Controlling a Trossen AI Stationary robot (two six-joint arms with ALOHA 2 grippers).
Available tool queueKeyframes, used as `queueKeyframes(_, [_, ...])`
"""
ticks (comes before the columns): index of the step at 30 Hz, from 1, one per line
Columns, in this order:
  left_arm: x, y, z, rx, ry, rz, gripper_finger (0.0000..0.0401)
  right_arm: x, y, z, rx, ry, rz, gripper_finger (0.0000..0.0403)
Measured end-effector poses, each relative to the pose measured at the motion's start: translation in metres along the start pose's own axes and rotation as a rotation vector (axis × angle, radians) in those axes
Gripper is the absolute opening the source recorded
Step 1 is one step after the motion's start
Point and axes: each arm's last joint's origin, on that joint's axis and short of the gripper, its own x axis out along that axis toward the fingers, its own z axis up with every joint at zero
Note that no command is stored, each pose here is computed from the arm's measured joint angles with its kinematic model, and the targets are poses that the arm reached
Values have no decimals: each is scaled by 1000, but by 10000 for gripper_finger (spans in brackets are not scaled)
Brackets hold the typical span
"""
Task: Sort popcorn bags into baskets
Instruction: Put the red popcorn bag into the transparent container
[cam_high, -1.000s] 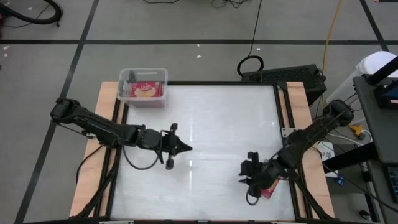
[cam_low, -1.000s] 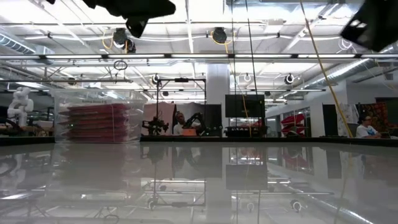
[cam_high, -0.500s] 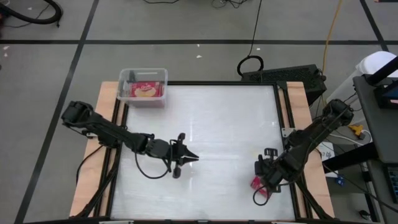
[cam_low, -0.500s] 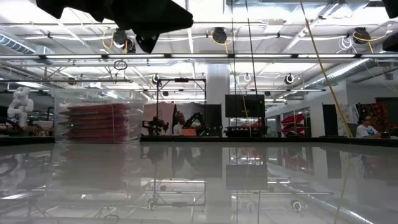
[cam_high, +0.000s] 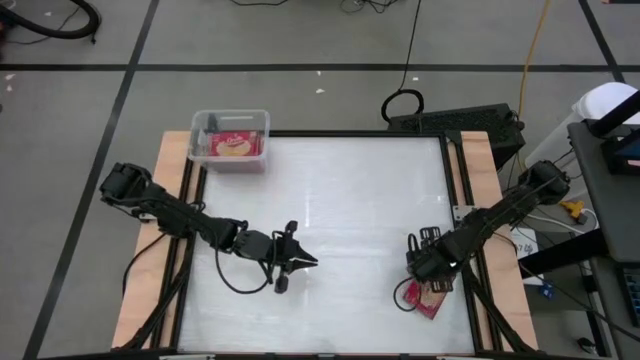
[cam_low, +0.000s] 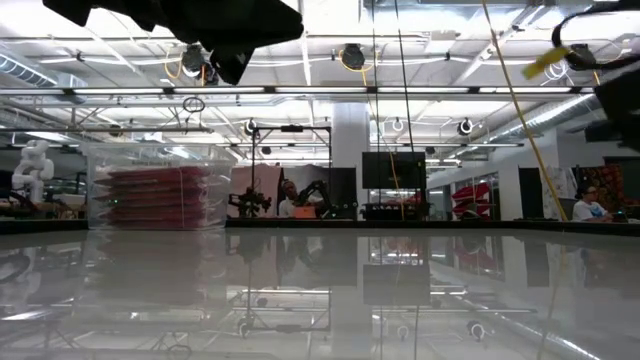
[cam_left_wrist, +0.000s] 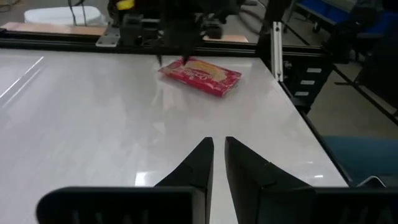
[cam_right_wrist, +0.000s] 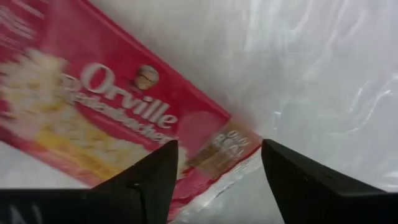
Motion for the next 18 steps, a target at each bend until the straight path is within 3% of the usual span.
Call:
queueKeyframes(6, [0,-2,0,10,1,-7,47,18,-11,-2,-36,14,26,227])
queueKeyframes(13, [0,-2,-1,3,8,-5,47,30,-15,5,48,-54,131,203])
queueKeyframes(18, [0,-2,-1,-2,8,-6,47,31,-15,5,174,-42,161,171])
